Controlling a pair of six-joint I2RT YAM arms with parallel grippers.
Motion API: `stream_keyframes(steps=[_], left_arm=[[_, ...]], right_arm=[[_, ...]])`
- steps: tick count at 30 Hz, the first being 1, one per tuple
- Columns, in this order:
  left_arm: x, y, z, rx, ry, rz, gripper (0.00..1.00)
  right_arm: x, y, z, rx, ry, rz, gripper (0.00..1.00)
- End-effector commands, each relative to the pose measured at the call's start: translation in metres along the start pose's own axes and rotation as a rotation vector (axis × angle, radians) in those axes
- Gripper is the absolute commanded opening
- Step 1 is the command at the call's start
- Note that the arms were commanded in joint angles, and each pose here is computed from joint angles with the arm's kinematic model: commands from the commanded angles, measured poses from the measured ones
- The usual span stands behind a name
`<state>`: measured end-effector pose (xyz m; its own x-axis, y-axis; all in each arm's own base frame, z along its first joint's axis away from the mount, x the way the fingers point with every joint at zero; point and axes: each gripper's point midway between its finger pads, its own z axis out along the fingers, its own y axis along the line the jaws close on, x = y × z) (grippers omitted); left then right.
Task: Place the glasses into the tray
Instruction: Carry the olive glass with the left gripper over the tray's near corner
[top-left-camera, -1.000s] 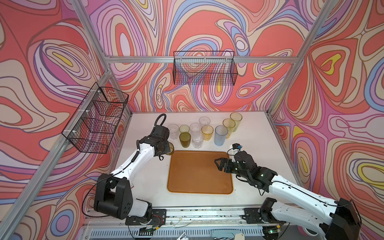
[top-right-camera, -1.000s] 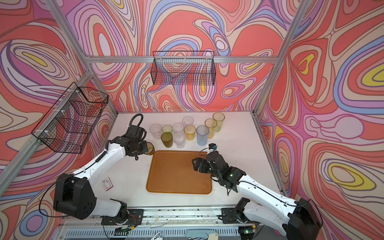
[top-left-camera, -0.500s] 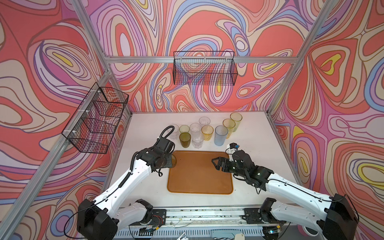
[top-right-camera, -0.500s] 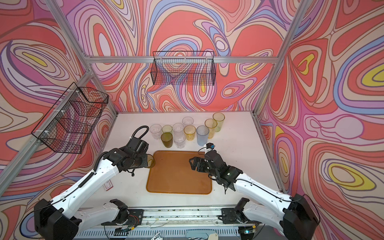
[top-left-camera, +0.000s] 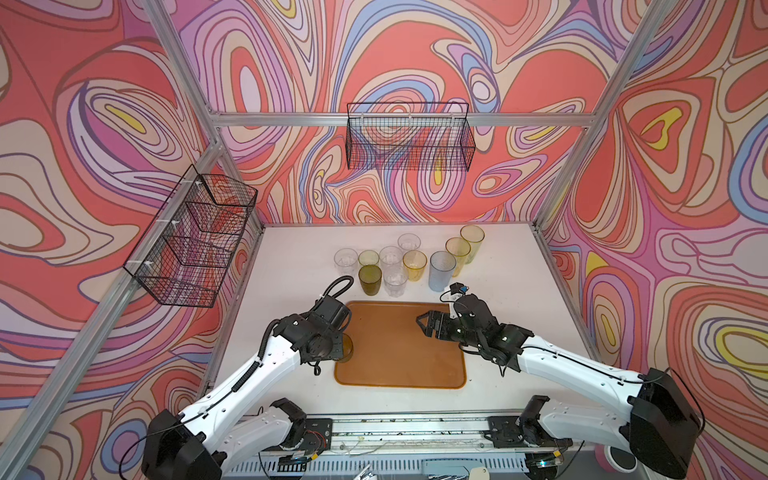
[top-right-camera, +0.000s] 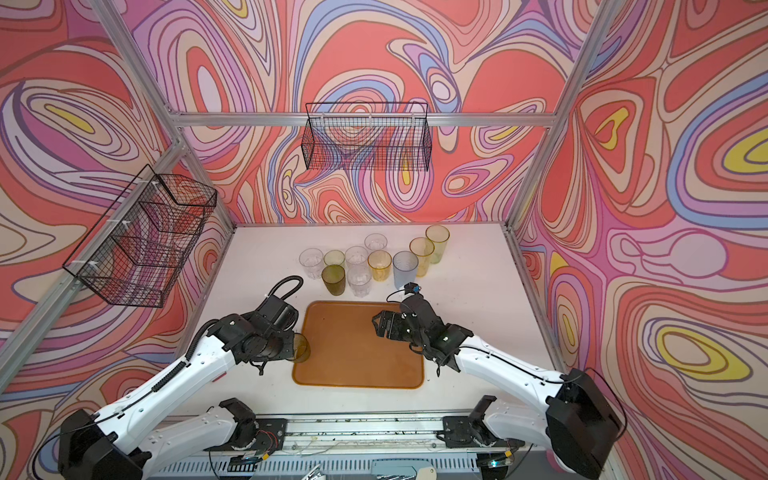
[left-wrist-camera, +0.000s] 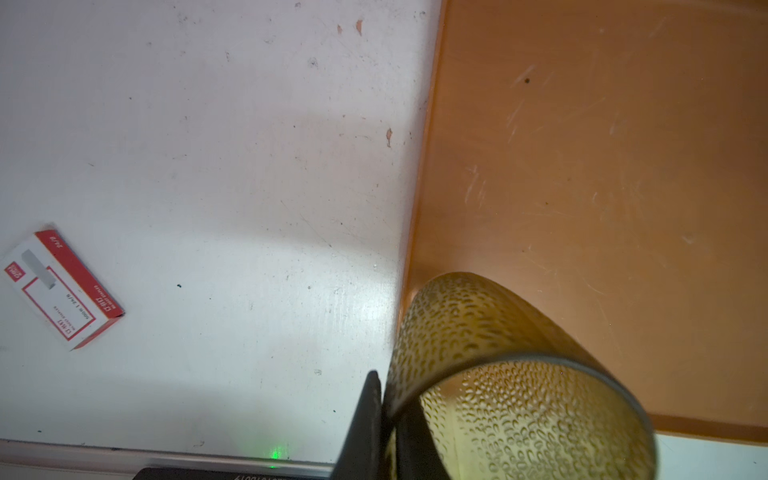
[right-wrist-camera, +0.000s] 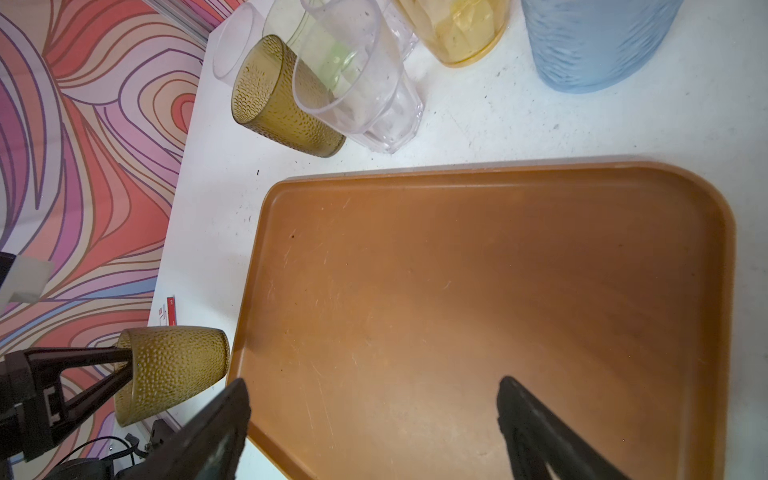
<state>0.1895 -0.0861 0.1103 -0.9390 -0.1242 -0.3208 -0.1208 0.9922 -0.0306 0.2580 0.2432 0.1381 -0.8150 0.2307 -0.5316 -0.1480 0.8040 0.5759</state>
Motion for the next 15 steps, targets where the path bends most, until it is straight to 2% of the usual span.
stream_keyframes(steps=[1,15], left_arm=[[0.009,0.001,0.002,-0.021,0.033,-0.009,0.0],[0.032,-0.003,0.018,-0.038,0.088,0.012,0.0]], right_arm=[[-0.01,0.009,0.0,-0.016,-0.013,0.0,0.95],[-0.01,0.009,0.011,0.004,0.01,-0.01,0.95]])
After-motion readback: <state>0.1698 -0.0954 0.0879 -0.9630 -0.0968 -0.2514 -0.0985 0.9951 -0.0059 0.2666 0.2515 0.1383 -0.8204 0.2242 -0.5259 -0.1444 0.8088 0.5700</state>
